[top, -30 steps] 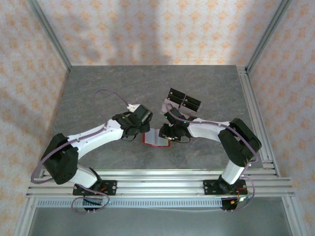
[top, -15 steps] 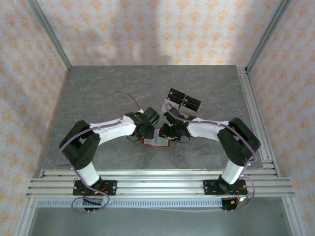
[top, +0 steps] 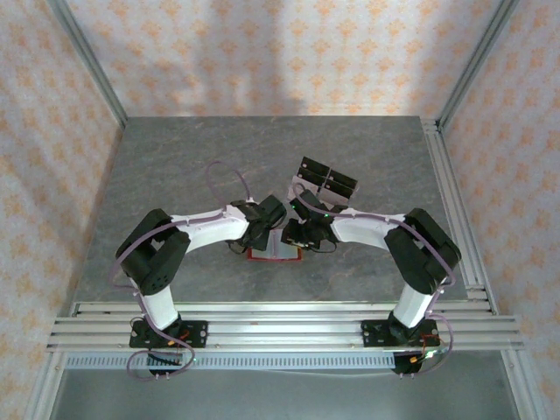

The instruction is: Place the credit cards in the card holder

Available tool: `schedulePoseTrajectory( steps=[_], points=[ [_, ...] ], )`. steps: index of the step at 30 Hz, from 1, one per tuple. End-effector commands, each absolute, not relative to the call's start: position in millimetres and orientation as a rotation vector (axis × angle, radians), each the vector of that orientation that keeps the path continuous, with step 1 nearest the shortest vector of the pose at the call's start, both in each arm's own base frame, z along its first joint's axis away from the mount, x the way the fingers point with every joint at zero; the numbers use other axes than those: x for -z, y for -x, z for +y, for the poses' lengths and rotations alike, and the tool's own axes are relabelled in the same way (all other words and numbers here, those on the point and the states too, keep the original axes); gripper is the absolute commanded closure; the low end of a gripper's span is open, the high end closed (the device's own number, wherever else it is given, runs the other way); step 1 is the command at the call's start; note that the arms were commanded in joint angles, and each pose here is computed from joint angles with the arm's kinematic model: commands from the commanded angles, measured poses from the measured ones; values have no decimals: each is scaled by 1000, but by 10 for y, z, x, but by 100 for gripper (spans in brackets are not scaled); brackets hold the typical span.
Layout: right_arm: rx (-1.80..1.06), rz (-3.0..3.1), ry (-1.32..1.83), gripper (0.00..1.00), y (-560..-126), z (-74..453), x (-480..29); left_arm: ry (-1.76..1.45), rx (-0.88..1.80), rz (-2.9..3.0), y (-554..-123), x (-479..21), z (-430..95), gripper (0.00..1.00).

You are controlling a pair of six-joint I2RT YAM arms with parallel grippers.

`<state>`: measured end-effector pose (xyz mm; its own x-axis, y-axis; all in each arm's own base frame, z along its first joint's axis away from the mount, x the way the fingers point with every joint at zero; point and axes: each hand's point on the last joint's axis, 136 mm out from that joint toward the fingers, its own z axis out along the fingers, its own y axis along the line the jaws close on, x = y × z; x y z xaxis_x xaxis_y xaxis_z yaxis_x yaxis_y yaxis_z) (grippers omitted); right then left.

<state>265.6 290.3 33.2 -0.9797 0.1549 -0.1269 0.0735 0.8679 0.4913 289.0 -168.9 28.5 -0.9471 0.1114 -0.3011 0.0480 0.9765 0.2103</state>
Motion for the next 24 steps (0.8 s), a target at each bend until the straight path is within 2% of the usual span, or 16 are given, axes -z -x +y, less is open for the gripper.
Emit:
schedulePoseTrajectory(
  steps=[1,8,10,16,24],
  points=[
    [-680,2892,-160,68,-2668,2860,-310,-146,-471,2819,-2783,-210,-1433,31],
    [-721,2877,-109,67,-2686,2926,-485,-100,-276,2734,-2894,-531,-1598,27],
    [-730,2871,-86,66,-2702,2951,-563,-90,-211,2703,-2945,-685,-1663,21],
    [-728,2828,-21,66,-2771,2978,-864,-54,-98,2635,-2998,-1025,-1741,19],
    [-670,2835,12,66,-2797,2942,-873,-84,-124,2680,-2871,-798,-1669,19]
  ],
)
